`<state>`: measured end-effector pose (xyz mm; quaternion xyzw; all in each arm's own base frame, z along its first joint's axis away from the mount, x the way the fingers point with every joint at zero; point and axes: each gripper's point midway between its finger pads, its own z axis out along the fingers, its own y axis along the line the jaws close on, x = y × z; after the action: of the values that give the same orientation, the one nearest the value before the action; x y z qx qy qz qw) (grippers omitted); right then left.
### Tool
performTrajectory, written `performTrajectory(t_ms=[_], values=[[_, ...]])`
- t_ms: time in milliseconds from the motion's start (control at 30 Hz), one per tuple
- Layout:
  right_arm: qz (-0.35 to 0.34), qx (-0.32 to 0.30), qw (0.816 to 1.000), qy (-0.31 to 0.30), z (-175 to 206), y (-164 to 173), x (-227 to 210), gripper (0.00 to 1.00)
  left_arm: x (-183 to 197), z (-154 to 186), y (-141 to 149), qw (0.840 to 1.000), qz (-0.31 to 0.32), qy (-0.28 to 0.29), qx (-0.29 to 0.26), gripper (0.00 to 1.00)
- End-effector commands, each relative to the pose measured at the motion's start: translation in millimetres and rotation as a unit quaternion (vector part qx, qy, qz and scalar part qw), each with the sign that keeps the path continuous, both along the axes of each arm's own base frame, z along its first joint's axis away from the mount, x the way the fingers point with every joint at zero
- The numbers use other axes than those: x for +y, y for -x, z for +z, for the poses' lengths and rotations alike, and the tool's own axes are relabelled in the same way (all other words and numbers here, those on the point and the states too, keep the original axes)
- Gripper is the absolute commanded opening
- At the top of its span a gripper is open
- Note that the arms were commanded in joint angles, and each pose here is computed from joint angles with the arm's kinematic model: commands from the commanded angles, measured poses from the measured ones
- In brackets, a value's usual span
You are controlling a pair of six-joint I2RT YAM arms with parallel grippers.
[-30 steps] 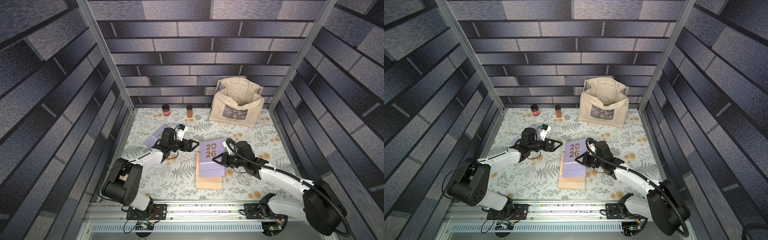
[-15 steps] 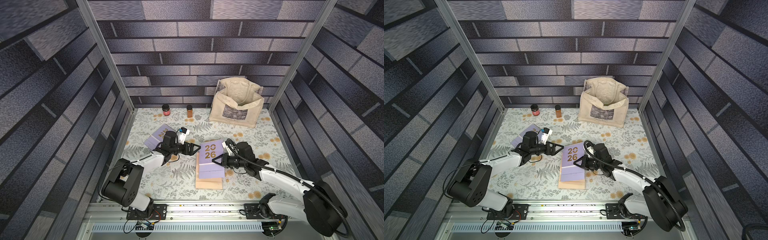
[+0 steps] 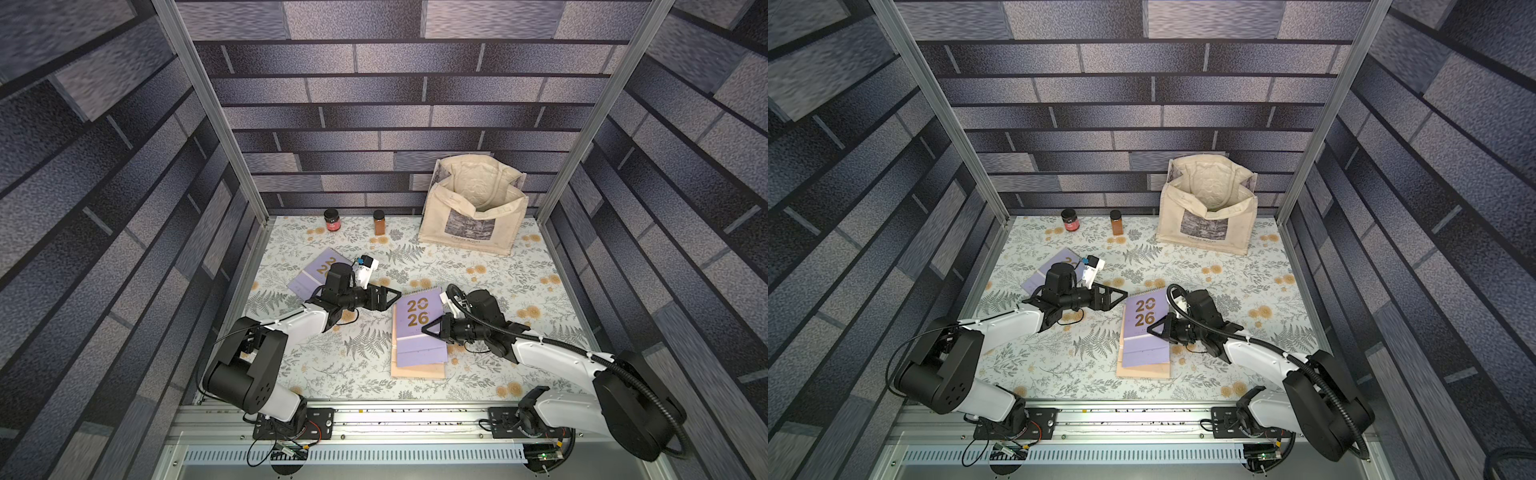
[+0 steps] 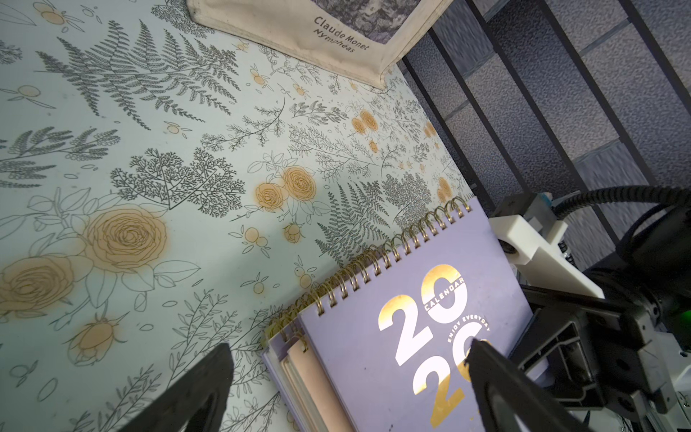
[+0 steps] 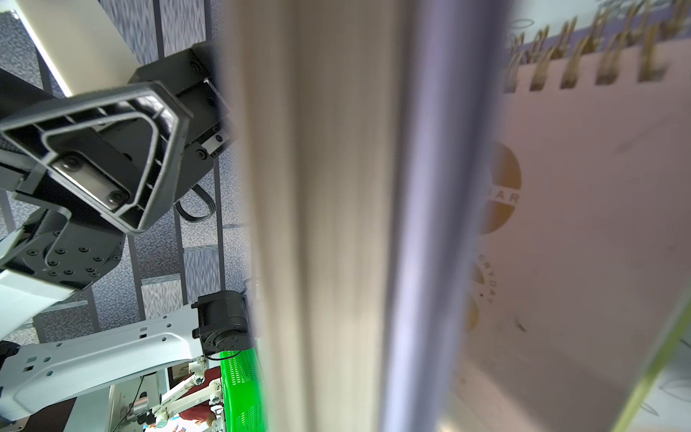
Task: Stack the calendars
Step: Place the calendar at the calendar.
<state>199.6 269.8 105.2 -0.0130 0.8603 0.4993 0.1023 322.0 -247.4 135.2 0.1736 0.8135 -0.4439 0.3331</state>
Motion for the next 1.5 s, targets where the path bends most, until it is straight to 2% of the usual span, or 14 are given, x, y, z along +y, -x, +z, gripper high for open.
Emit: performTrajectory(t_ms=[0, 267, 500, 1467], values=[[0.005, -0.021, 1.000, -0.022, 7.3, -1.4, 8.1, 0.00, -1.7, 4.8, 2.8, 1.000, -0.003, 0.007, -0.006, 1.00], [0.005, -0.012, 1.000, -0.018, -2.9, 2.8, 15.8, 0.00, -2.6, 4.8, 3.0, 1.000, -0.004, 0.008, -0.005, 1.00], [-0.017, -0.005, 1.000, -0.007, -12.5, 4.5, 7.5, 0.00, -4.0, 3.8, 5.8, 1.000, -0.010, 0.005, -0.003, 1.00], [-0.028, 0.029, 0.999, 0.028, -44.5, 14.7, -4.5, 0.00, -17.8, 0.6, 13.7, 0.999, -0.039, 0.001, 0.005, 1.00]])
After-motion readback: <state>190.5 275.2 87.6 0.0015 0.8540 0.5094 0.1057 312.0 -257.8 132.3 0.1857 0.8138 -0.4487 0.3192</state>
